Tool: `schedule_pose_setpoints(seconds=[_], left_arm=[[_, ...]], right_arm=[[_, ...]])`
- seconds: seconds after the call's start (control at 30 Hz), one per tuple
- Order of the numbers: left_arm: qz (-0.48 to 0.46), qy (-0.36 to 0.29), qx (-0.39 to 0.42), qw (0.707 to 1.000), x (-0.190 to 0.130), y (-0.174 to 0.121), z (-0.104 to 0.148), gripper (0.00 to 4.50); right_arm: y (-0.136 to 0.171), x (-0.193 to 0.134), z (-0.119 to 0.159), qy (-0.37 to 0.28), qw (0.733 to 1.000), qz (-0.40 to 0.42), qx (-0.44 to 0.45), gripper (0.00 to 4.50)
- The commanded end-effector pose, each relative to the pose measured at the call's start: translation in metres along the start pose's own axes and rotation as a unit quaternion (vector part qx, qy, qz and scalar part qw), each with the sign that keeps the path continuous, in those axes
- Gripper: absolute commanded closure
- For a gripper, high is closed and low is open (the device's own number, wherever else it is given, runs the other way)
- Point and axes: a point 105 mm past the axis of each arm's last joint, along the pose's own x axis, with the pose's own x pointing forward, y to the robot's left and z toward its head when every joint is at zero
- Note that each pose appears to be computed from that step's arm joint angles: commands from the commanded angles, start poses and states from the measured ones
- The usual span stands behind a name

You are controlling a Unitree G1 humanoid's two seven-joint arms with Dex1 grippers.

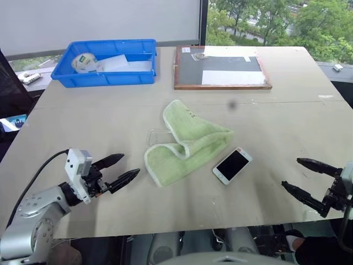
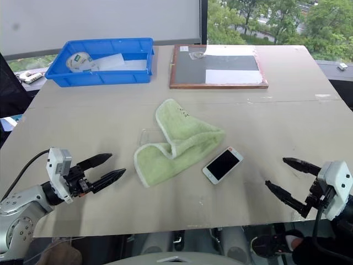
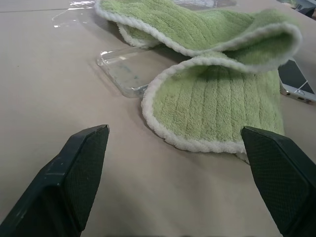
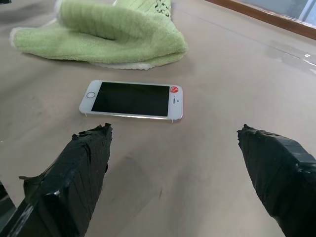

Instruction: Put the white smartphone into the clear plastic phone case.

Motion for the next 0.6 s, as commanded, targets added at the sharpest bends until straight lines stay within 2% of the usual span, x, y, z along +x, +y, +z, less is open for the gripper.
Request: schedule_pose_setpoints(seconds=[0.03, 0.13, 0.43, 0.6], left_arm=[[-0.032, -0.003, 0.034, 0.999, 0.01, -0.01, 0.023, 0.0], [-0.068, 0.0, 0.105, 0.992, 0.033, -0.025, 0.041, 0.0], [-0.174, 0.015, 0.084, 0.981, 0.075, -0.06, 0.058, 0.0], [-0.174, 0.065, 0.126, 0.974, 0.105, -0.06, 0.047, 0.0]], right_arm=[[0.007, 0.003, 0.023, -0.032, 0.999, 0.021, -0.032, 0.03], [0.017, 0.012, 0.043, -0.06, 0.995, 0.055, -0.059, 0.03], [0.041, 0.019, 0.065, -0.086, 0.988, 0.112, -0.066, 0.03], [0.048, 0.023, 0.071, -0.09, 0.986, 0.121, -0.065, 0.03]])
